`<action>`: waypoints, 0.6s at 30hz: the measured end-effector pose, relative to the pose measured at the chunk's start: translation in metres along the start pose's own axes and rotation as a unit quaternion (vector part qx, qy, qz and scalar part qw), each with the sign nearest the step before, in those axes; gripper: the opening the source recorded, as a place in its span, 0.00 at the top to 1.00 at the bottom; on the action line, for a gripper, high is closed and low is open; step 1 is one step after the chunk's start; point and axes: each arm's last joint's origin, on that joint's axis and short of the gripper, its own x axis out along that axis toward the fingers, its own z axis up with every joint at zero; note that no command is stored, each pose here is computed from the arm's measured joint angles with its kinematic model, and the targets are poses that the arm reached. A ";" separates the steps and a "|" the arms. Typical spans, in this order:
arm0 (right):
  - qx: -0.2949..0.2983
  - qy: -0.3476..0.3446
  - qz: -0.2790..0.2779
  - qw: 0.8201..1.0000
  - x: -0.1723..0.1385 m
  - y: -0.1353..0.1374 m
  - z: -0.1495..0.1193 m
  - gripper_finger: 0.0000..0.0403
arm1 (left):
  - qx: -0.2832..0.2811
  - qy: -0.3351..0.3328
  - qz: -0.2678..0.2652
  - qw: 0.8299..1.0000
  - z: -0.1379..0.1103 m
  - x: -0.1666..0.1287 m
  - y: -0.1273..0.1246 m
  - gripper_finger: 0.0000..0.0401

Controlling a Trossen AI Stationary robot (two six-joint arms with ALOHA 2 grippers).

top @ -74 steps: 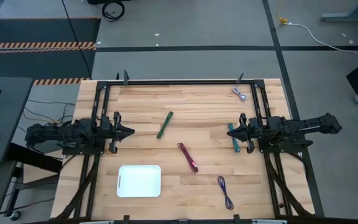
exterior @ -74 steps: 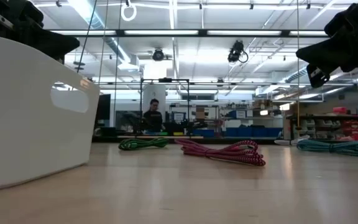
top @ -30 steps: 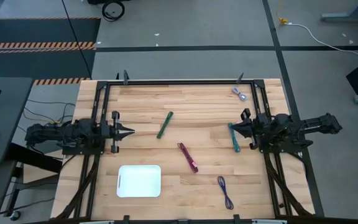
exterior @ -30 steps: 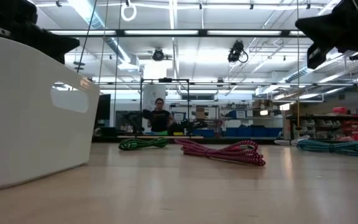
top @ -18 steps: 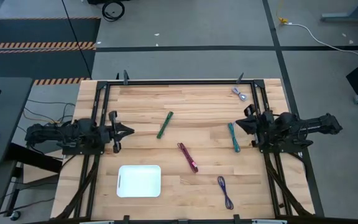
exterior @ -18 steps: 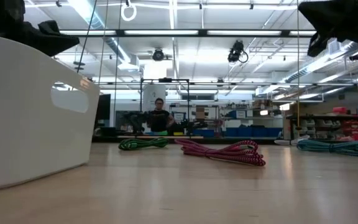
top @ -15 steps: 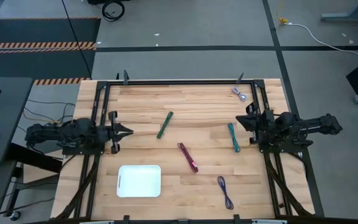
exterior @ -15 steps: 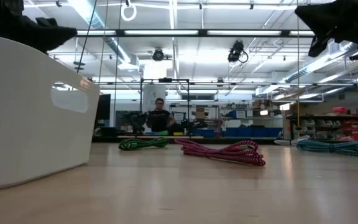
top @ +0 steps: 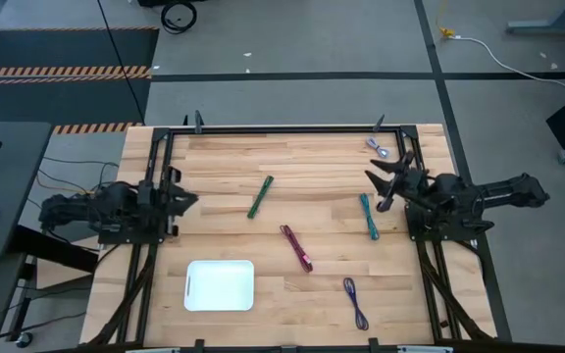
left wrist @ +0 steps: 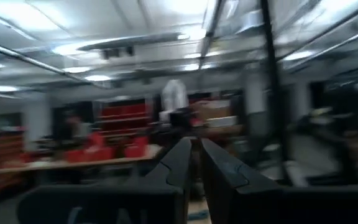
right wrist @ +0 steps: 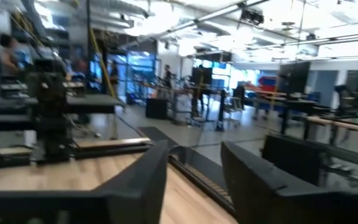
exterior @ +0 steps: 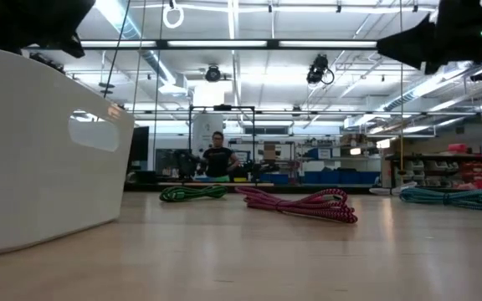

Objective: Pick and place USB-C Cables
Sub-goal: Put the green charger cable into the white bin

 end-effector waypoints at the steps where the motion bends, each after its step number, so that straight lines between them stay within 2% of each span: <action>1: -0.002 0.003 -0.005 1.000 0.003 0.000 0.005 0.54 | 0.014 0.006 0.020 1.000 0.005 0.002 0.002 0.87; 6: -0.014 0.021 -0.011 1.000 0.017 0.006 0.022 0.44 | 0.053 0.090 0.104 0.989 0.015 0.014 0.008 0.69; 11: -0.040 0.043 -0.005 0.998 0.031 0.014 0.027 0.43 | 0.070 0.143 0.170 0.973 0.024 0.037 0.011 0.43; 15: -0.046 0.062 -0.013 0.997 0.039 0.019 0.027 0.43 | 0.072 0.197 0.265 0.941 0.030 0.064 0.017 0.31; 18: -0.054 0.078 -0.021 0.995 0.044 0.023 0.024 0.43 | 0.083 0.244 0.295 0.920 0.028 0.088 0.024 0.28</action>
